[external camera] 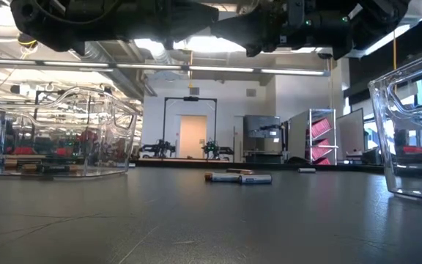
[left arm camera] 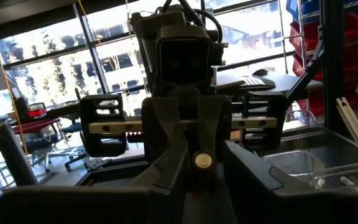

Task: Sort batteries
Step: Put the black battery into the left transparent bin

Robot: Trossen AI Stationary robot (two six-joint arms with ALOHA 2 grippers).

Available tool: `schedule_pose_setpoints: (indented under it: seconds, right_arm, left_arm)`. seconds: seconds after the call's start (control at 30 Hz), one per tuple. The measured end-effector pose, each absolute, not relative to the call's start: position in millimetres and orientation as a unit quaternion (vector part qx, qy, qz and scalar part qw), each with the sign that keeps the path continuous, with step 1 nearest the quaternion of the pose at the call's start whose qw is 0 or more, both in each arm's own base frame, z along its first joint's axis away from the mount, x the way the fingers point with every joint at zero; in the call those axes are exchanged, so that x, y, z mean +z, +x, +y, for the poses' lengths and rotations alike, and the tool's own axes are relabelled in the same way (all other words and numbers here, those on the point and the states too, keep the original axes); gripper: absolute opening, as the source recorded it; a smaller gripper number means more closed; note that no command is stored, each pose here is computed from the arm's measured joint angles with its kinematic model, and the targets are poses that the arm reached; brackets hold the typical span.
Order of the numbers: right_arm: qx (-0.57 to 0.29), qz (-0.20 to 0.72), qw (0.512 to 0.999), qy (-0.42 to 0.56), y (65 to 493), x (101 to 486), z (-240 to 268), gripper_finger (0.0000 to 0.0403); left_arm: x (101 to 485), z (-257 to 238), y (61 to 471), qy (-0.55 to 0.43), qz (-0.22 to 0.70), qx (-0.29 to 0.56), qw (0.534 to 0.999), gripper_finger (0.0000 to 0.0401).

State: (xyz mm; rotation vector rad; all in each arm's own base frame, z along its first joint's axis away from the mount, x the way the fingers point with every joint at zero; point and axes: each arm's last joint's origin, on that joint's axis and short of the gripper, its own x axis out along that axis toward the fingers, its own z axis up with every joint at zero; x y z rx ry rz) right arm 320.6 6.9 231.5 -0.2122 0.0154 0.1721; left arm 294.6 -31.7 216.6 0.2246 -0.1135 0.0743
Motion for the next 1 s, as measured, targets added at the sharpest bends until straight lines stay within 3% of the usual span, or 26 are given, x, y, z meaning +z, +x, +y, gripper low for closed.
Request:
schedule_pose_setpoints:
  seconds: [0.27,0.37,0.5,0.77,1.0]
  right_arm:
    - [0.089,0.008,0.990,-0.105,321,231,7,0.0016]
    - [0.092,0.009,0.990,-0.105,321,231,7,0.0021]
    - [0.088,0.016,0.990,-0.105,321,230,7,0.0059]
    - [0.021,0.072,0.991,-0.108,320,221,2,0.0183]
    - [-0.049,0.111,0.986,-0.114,319,215,-2,0.0225]
  left_arm:
    - [215,-32,295,0.117,-0.047,0.033,0.992,0.0028]
    - [214,-36,295,0.129,-0.047,0.024,0.990,0.0026]
    - [215,-39,293,0.138,-0.042,0.018,0.989,0.0026]
    - [229,-38,277,0.146,0.010,0.032,0.989,0.0026]
    - [255,-36,241,0.141,0.215,0.153,0.954,0.0026]
